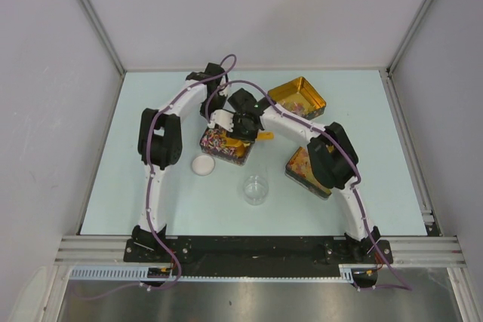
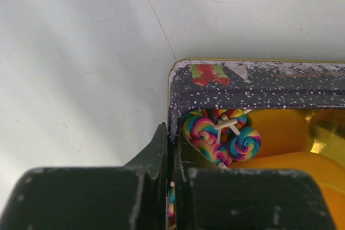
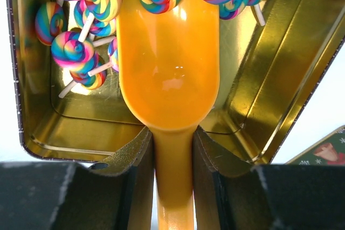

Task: Pack the candies
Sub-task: Scoop the fake candies from the storage box.

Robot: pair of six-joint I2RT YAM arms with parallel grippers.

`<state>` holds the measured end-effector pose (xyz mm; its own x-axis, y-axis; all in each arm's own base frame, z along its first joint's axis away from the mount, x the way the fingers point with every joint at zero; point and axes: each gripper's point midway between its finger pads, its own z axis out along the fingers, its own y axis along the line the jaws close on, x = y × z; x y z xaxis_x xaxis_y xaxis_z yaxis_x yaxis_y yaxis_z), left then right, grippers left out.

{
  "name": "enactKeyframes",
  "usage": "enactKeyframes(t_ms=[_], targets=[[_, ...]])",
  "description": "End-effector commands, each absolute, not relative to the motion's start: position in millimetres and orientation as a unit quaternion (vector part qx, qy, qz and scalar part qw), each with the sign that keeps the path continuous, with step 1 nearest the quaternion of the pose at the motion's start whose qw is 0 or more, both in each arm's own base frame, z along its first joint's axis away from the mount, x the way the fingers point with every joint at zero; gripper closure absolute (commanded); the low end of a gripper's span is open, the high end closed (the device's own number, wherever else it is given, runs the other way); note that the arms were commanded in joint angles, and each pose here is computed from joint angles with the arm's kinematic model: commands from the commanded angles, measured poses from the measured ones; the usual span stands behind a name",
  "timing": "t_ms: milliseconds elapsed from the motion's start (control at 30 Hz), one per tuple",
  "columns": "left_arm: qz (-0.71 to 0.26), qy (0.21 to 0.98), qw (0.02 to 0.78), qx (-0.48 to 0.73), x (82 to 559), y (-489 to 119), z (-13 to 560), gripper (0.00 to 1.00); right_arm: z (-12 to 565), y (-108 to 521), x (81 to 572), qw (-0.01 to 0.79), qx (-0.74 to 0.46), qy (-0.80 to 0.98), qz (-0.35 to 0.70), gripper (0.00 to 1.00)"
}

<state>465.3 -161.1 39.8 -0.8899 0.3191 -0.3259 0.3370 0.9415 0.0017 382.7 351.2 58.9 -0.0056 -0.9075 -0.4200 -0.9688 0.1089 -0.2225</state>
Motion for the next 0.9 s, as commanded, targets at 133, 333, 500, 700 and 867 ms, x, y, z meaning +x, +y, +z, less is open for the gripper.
enactKeyframes(t_ms=[133,333,500,700,867], targets=[[-0.121,0.952,0.231,0.162,465.8,-213.7,107.3,1.00,58.0,393.9,382.4,0.275,-0.633,0.701,0.182,1.00],[-0.113,0.952,0.231,0.167,467.0,-210.4,108.1,1.00,49.1,389.5,379.4,0.286,-0.629,0.696,0.193,1.00],[-0.103,0.953,0.231,0.170,466.9,-207.2,107.2,1.00,56.8,388.8,382.4,0.309,-0.628,0.689,0.190,1.00],[-0.104,0.950,0.231,0.182,464.5,-205.5,112.3,1.00,64.4,384.5,385.5,0.342,-0.615,0.687,0.181,1.00],[-0.111,0.946,0.232,0.194,461.0,-206.1,118.6,1.00,71.3,385.9,391.6,0.394,-0.600,0.676,0.167,1.00]])
